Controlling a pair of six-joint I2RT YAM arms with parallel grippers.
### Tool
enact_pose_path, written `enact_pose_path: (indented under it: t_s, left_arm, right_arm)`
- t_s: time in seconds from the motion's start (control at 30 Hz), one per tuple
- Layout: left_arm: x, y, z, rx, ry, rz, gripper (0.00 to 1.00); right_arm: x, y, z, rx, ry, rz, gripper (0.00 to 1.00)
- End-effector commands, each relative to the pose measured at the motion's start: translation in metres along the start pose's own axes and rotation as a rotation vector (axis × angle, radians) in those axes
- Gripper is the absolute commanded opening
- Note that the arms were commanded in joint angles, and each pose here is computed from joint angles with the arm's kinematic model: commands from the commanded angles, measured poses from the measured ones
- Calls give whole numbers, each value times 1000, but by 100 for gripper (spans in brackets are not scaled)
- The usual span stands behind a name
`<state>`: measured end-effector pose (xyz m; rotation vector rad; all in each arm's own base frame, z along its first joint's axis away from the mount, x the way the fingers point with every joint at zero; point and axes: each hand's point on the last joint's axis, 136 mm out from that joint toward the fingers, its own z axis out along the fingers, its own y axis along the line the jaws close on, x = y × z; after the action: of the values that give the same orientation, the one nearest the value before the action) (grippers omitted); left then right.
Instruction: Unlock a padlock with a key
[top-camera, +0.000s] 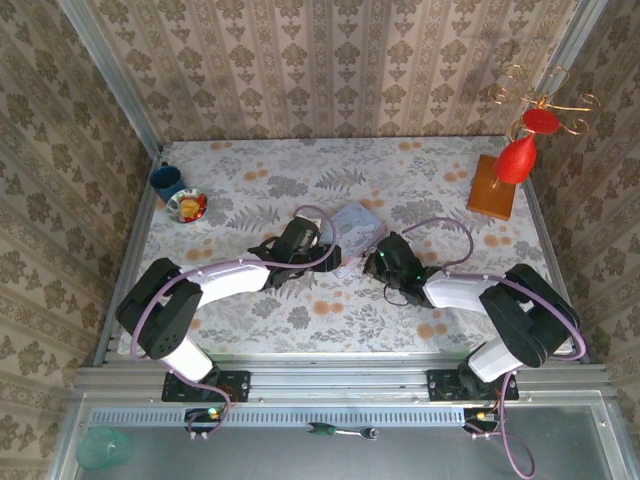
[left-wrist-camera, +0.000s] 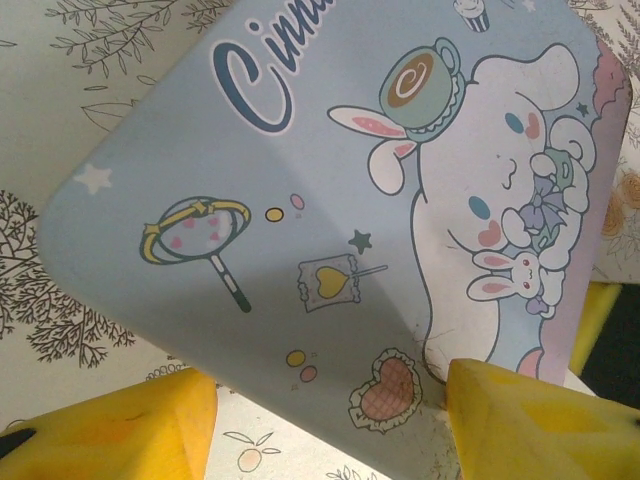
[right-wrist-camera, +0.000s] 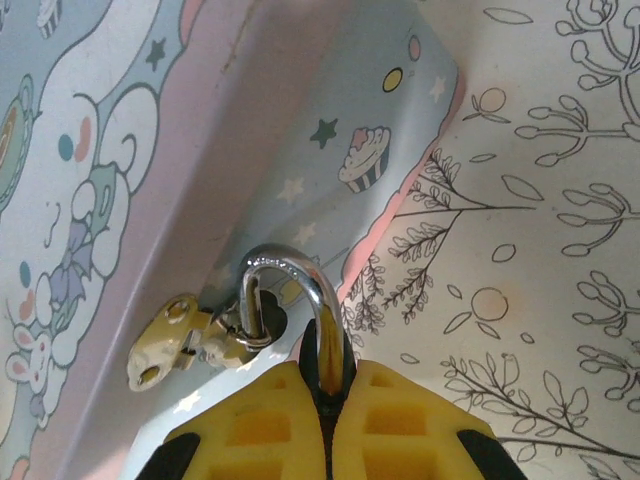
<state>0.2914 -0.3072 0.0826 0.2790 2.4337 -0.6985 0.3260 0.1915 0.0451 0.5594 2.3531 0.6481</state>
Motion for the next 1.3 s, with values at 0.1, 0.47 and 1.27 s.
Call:
enact_pose_path:
  t_s: [0.1,0.47,1.27]
  left_arm:
    - [42,28,12,-92,134,-20,62]
    - [41,30,12,-91,133,-21,62]
    - [-65,55,55,-37,127,-84,63]
  right_arm:
    - [-6,-20,7,129,31,17,0]
    - [-20,-11,-2,1,52,72,0]
    - [22,-50,-107,8,163,-198,2]
